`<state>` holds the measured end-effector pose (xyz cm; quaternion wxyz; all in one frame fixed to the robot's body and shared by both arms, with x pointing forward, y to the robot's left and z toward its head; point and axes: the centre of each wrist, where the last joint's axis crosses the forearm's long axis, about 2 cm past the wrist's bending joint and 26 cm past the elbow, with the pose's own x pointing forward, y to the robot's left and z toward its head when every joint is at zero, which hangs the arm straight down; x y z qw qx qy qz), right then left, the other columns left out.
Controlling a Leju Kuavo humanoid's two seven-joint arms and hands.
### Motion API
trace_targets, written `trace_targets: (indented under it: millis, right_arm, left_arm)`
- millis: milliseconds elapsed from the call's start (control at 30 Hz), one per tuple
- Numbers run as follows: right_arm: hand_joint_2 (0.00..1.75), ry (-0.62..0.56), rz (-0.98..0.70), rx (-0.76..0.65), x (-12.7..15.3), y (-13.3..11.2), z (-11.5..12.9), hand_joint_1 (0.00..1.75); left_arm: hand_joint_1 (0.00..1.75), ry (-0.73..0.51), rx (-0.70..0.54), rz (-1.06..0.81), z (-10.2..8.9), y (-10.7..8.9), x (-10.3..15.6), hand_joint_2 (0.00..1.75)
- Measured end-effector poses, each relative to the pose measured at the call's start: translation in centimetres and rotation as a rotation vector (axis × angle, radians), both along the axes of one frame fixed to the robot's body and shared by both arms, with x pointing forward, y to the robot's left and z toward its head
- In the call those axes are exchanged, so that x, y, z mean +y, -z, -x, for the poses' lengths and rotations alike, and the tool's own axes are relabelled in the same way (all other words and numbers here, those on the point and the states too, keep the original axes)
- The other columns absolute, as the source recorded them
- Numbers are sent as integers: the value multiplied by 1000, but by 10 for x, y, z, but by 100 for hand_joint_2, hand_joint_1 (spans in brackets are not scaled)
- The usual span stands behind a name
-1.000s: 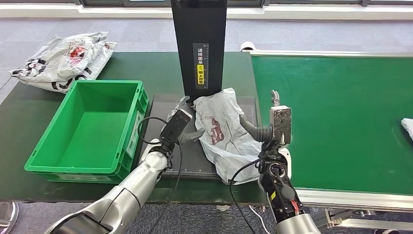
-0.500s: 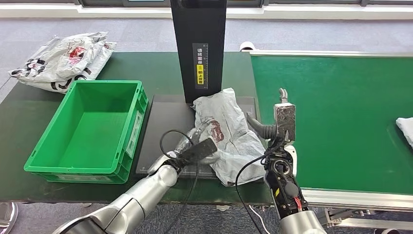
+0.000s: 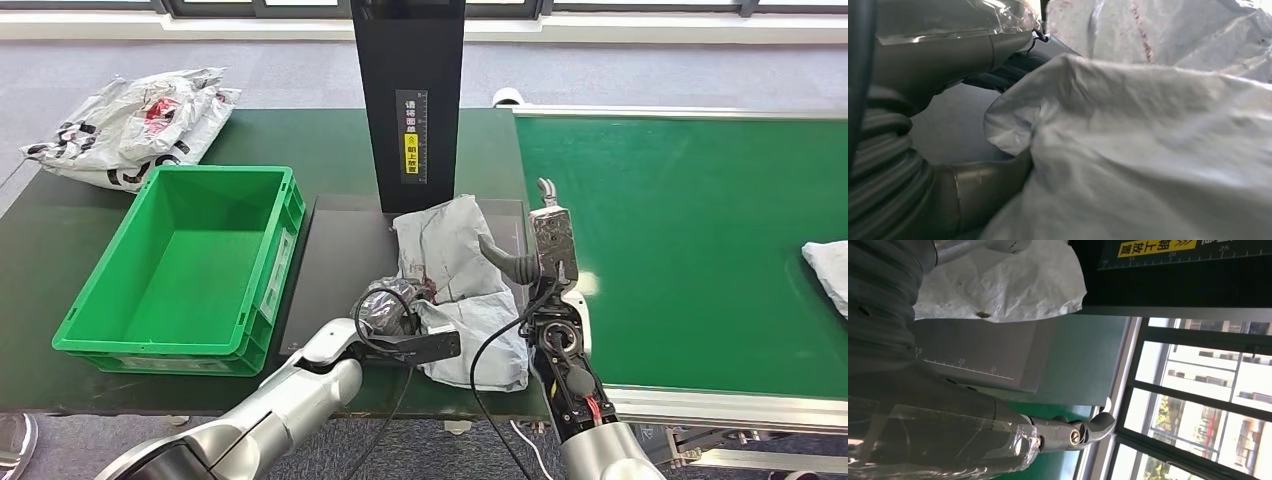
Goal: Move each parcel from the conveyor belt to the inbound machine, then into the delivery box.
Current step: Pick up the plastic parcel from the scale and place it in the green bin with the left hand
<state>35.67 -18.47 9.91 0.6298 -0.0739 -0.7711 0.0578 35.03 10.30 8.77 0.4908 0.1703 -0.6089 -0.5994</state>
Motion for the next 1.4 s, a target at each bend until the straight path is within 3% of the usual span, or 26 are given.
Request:
trace_targets:
  millis: [433,633,733,933,1033,1167,1400]
  right_arm:
    - [175,-19,4,14,3,3,1,0]
    - [175,-21,-4,26,4,7,4,0]
    - [175,-17,-9,38,4,11,8,0]
    - [175,5,-16,70,3,22,20,0]
    - [175,17,-24,83,2,24,25,0]
    - [175,33,-32,85,-2,23,28,0]
    - [175,42,-33,69,-6,20,29,0]
  left_arm:
    - [175,-21,-44,-13,3,6,6,175]
    - [175,-77,-104,158,4,4,13,175]
    - [175,-158,-227,211,-8,-15,22,175]
    - [175,-332,-629,101,-59,-95,62,175]
    - [175,-403,-786,13,-76,-122,83,175]
    - [175,-465,-910,-34,-87,-139,104,175]
    - [175,-509,-931,-48,-94,-143,119,175]
